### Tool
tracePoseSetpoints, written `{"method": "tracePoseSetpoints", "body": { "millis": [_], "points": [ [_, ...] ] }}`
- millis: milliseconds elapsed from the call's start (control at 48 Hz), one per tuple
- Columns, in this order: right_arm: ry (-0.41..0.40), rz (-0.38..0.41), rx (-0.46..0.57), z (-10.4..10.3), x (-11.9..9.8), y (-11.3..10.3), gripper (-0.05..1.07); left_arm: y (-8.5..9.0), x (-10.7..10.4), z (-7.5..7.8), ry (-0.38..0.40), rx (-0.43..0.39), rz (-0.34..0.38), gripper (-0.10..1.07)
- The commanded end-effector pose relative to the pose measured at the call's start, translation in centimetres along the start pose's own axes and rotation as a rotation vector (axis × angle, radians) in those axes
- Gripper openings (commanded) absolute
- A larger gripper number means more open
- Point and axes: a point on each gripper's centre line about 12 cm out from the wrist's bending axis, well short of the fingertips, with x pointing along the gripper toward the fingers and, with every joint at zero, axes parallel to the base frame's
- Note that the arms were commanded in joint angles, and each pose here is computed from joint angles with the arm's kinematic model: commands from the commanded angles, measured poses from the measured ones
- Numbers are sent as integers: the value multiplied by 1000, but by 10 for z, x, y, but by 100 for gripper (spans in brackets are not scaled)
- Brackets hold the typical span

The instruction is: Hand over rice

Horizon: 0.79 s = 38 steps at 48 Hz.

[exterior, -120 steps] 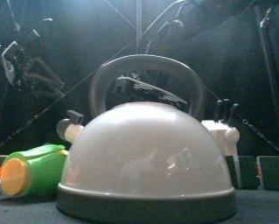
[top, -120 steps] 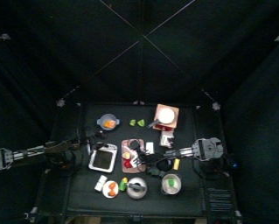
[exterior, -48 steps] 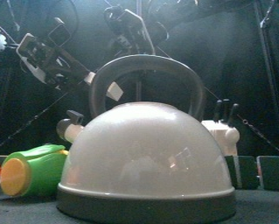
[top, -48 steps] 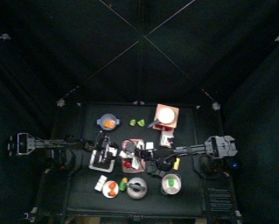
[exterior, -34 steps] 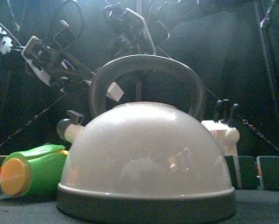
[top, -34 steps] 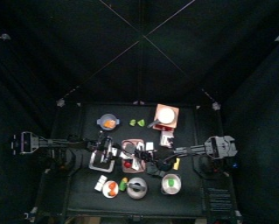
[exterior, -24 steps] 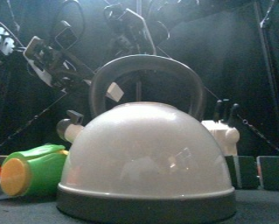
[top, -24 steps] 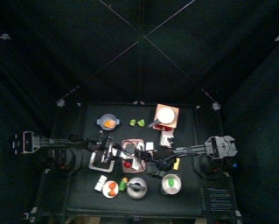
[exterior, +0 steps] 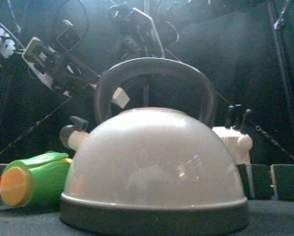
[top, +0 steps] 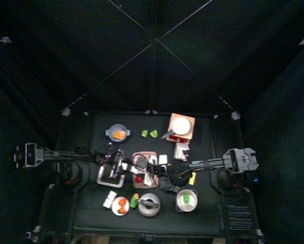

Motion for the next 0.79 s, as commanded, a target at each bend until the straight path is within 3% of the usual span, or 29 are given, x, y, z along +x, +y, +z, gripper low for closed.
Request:
{"method": "tracePoseSetpoints", "body": {
  "millis": [0, 417, 771],
  "points": [
    [-49, 17, 20, 15, -13, 1, 72, 2, 1, 8, -24, 10, 2, 61],
    [-20, 19, 60, 8, -11, -1, 96, 4, -2, 3, -5, 1, 20, 61],
    [-11, 14, 62, 1, -17, -4, 98, 8, -11, -2, 7, -7, 56, 61]
  ]
}}
